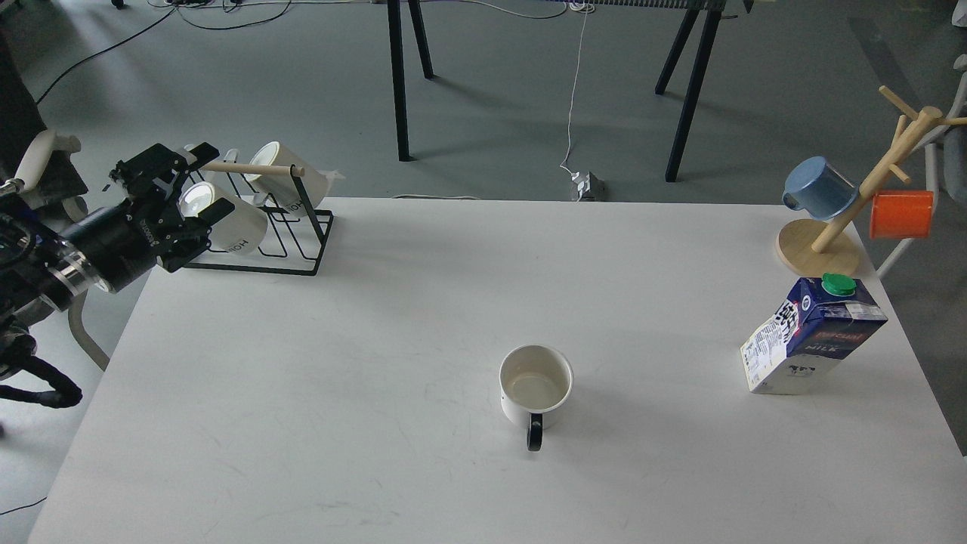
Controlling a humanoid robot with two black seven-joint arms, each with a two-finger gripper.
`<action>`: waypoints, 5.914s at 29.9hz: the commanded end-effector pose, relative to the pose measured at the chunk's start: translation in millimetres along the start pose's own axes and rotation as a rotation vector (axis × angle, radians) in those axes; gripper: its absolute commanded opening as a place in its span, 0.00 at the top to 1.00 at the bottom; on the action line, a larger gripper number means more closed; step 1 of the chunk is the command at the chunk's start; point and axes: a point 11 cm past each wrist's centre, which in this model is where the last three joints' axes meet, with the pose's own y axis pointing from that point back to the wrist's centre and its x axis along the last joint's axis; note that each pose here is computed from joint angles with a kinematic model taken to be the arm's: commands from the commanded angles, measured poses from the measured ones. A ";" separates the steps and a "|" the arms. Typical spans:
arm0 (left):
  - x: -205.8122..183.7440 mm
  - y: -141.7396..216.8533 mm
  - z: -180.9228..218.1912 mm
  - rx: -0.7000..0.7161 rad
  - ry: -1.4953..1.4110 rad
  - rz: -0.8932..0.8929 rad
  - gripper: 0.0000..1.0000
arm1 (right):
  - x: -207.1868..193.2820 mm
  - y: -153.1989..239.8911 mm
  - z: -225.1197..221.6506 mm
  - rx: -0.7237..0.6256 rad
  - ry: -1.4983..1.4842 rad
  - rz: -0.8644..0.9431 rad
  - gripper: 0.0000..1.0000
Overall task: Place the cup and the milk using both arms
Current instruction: 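Reach the right gripper toward the milk carton's base, then grasp the blue-and-white milk carton with the right gripper, then carry the milk carton beside the white mug with the right gripper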
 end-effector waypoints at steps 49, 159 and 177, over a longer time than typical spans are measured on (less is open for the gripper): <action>-18.0 15.0 -38.2 0.076 0.045 -0.020 0.09 | -22.1 -66.7 181.4 -0.301 -0.348 -0.224 0.01; -30.1 23.7 -63.2 0.119 0.087 -0.023 0.07 | -49.0 -97.0 221.6 -0.332 -0.386 -0.329 0.64; -34.0 25.8 -68.7 0.146 0.055 -0.047 0.07 | -102.4 -76.4 339.8 -0.661 -0.255 -0.484 0.64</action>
